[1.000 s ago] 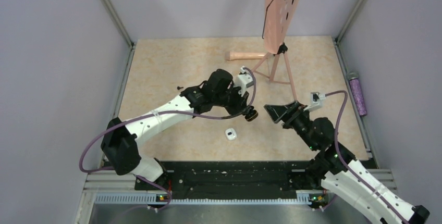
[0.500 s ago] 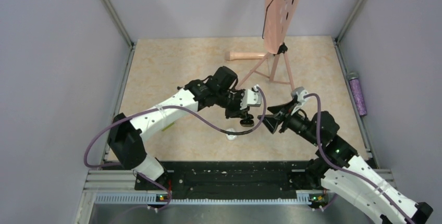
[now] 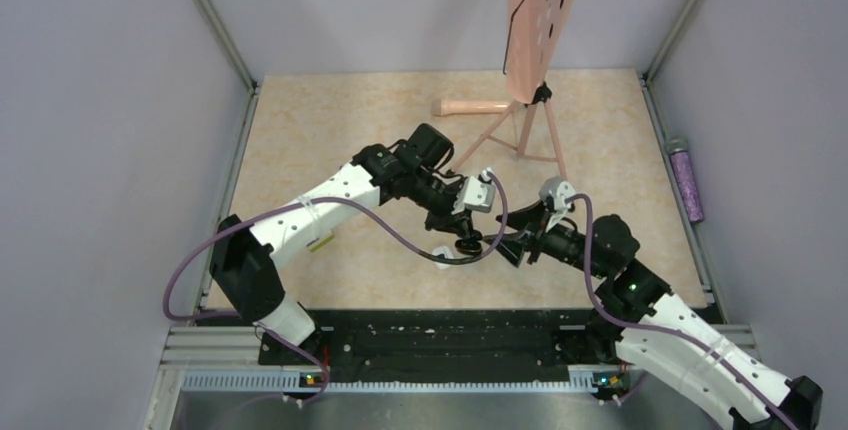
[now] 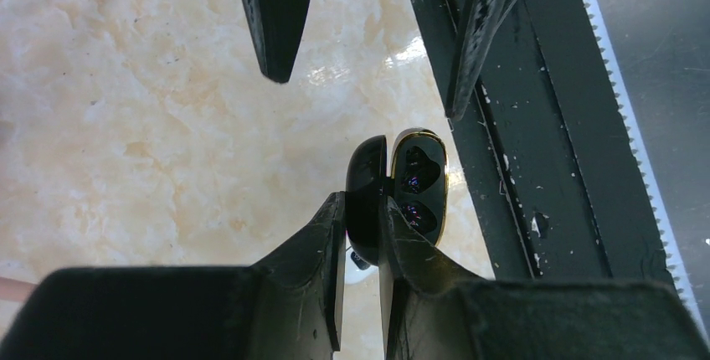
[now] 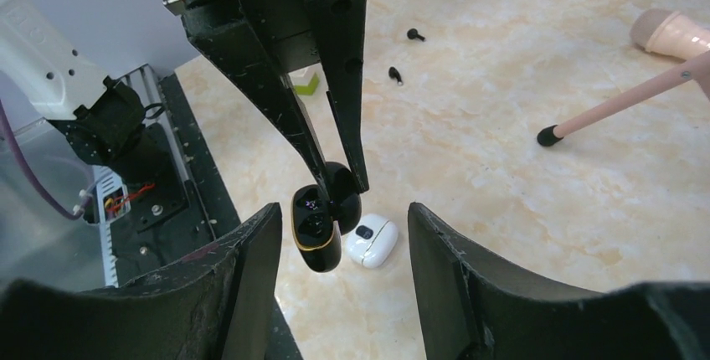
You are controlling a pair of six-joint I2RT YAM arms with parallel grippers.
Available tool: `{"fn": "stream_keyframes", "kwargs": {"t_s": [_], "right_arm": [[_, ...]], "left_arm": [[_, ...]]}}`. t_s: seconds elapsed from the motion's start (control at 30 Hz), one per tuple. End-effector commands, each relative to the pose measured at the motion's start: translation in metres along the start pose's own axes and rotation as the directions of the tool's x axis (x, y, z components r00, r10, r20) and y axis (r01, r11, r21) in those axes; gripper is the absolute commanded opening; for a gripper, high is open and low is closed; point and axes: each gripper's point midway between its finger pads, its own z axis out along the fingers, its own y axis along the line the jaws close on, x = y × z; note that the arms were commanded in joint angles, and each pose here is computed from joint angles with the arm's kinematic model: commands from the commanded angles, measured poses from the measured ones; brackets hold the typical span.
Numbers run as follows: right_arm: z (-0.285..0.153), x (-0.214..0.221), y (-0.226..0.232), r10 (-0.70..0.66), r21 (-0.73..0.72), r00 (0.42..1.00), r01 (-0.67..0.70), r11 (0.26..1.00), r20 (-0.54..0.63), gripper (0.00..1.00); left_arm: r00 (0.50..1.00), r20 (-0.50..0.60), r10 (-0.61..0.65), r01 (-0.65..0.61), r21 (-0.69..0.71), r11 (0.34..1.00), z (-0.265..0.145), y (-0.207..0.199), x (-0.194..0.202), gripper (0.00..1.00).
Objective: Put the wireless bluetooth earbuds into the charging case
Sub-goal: Pass from the left arm to the right
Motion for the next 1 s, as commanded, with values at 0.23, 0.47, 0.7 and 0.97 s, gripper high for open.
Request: {"fn": "stream_keyframes", "kwargs": {"t_s": [0.23,0.47,0.7,0.97], "right_arm": [[0.021,-0.007,0.008,0.030,-0.086,0.999,-0.027,0.996,0.035,0.52],[0.024,-0.001,0.005,0.050,-0.076,0.999,-0.049,0.996,0.021,0.44],[0.027,0.005,0.004,0.077,-0.078,0.997,-0.077,0.994,0.001,0.31],[0.030,0.012,0.004,0.090,-0.080,0.996,-0.092,0.993,-0.027,0.31]], "left_arm": [[0.997,0.075,0.022,-0.025,0.045,0.999,-0.004,-0.001,-0.020,0.00],[0.997,0.079,0.019,-0.023,0.050,0.998,-0.006,-0.001,-0.020,0.00],[0.996,0.091,0.023,-0.028,0.057,0.998,-0.006,-0.002,-0.022,0.00],[0.995,0.095,0.022,-0.028,0.060,0.998,-0.007,-0.002,-0.022,0.00]]}}
